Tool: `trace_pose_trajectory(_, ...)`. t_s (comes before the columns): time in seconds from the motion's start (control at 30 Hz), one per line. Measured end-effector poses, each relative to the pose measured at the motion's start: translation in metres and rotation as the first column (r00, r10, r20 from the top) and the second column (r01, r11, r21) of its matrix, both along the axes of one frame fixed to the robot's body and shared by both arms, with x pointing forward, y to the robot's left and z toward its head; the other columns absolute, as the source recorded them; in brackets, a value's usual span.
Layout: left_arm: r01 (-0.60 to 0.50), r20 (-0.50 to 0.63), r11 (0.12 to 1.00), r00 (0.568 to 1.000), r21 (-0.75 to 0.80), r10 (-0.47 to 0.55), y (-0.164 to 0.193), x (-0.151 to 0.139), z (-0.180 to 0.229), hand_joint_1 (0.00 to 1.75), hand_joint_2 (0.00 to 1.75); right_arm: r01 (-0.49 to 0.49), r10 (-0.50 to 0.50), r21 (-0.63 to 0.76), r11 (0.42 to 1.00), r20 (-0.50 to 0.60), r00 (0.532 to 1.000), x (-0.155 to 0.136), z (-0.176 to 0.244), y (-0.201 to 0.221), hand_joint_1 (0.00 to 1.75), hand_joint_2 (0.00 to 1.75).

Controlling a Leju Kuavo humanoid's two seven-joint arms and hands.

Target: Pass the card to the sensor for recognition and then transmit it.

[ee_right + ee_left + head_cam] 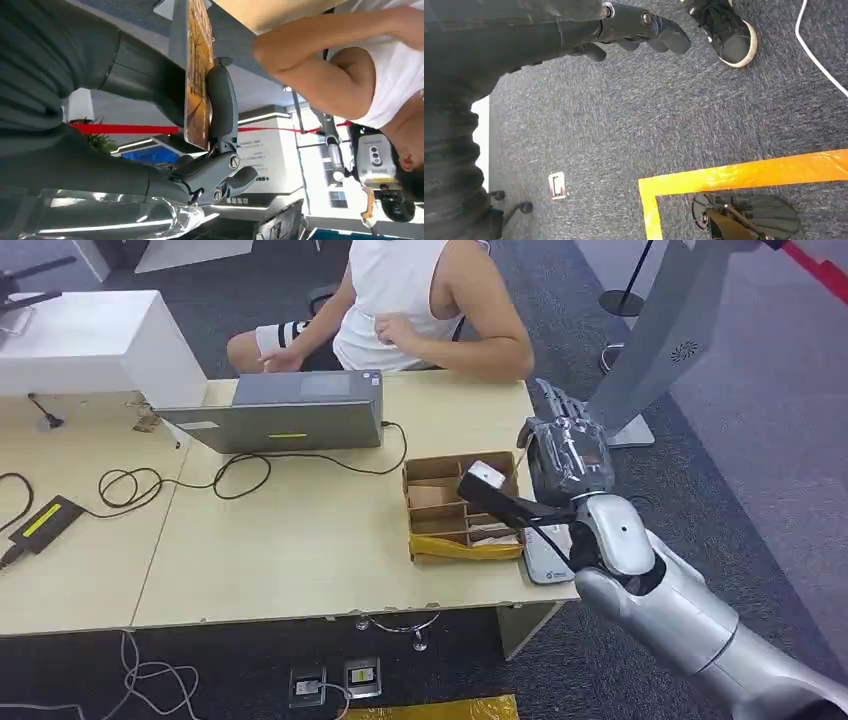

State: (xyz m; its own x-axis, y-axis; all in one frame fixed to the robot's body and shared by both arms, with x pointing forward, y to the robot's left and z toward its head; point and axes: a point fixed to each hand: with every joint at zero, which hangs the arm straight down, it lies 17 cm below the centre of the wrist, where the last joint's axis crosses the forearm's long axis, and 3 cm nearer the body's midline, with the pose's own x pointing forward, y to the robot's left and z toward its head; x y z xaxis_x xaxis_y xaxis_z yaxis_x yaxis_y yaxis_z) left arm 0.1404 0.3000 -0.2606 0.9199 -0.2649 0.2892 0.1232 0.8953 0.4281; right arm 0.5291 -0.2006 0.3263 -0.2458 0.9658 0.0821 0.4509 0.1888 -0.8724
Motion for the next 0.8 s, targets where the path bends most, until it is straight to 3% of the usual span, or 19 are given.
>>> trace_pose_trajectory(0.3, -0.012, 0.0, 1.0, 1.0, 0.005, 0.012, -0.001, -0.001, 0.0, 0.0, 1.75, 0.025, -0.024, 0.078, 0.997, -0.011, 1.0, -0.006, -0.008, -0.012, 1.75, 1.75)
trace_pose_trajectory(0.47, -0.028, -0.003, 1.0, 1.0, 0.009, 0.028, -0.001, -0.007, 0.0, 0.0, 1.75, 0.109, -0.105, 0.205, 0.973, -0.034, 0.994, -0.013, -0.023, -0.062, 1.75, 1.75)
trace_pose_trajectory(0.8, -0.047, -0.007, 0.999, 0.999, 0.012, 0.047, 0.001, -0.009, -0.001, 0.0, 1.75, 0.302, -0.269, 0.275, 0.913, -0.149, 0.951, -0.022, -0.067, -0.154, 1.75, 1.75)
